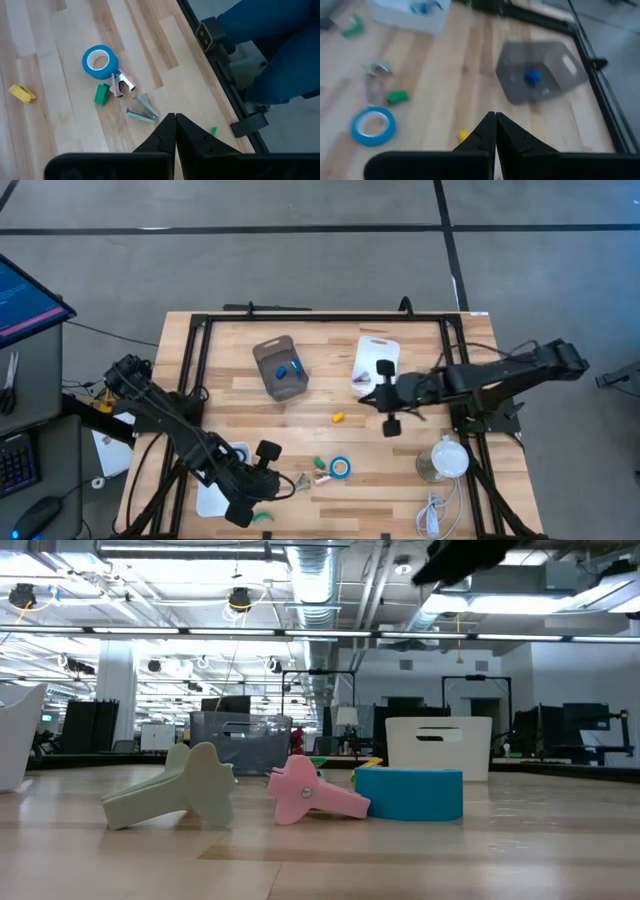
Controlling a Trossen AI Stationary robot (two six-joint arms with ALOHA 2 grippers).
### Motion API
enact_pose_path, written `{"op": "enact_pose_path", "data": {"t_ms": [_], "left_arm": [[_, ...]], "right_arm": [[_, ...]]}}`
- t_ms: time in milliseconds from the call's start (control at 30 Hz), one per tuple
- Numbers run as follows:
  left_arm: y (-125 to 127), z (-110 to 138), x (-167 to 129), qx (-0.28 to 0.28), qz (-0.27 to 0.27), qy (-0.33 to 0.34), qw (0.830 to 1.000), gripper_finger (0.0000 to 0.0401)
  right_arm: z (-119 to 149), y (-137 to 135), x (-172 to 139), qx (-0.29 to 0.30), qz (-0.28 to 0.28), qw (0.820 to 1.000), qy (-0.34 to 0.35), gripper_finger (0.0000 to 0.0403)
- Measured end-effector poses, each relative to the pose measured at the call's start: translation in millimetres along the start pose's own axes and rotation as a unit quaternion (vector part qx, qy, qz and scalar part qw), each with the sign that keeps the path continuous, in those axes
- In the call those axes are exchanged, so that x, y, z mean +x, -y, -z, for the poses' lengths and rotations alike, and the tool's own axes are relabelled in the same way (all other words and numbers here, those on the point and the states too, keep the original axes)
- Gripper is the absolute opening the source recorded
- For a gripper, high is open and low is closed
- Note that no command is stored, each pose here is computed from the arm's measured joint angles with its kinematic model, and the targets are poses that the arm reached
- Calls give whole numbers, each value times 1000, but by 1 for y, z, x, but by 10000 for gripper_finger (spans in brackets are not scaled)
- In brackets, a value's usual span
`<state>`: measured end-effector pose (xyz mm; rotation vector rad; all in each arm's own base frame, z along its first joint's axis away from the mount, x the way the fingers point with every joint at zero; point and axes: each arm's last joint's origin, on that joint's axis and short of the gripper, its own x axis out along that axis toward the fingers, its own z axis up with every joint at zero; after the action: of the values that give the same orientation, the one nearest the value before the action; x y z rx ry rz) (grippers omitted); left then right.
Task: Pick and place Stapler, Stapler remover, tape
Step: Put the green stapler into the black bin
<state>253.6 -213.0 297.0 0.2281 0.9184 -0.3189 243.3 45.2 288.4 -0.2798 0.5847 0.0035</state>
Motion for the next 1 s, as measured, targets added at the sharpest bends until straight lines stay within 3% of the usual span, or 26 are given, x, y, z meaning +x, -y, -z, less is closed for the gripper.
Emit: {"op": "enact_pose_path", "data": {"t_ms": [267,467,533,733,1000], "left_arm": [[6,3,0,4,5,-1,1000,2],[7,27,18,-23,4,-50,998,2],[7,34,23,-33,7,-66,997,2],[10,36,34,-54,26,-30,998,3],[21,38,74,-84,80,-15,993,2]], "right_arm": [[-4,-7,-43,-16,-69,996,53,0],[-2,-14,-63,-13,-98,993,67,0],[-3,-15,-68,-11,-103,992,76,0],[-3,-13,-74,-8,-99,991,87,0],[2,-13,-74,-8,-91,994,64,0]]}}
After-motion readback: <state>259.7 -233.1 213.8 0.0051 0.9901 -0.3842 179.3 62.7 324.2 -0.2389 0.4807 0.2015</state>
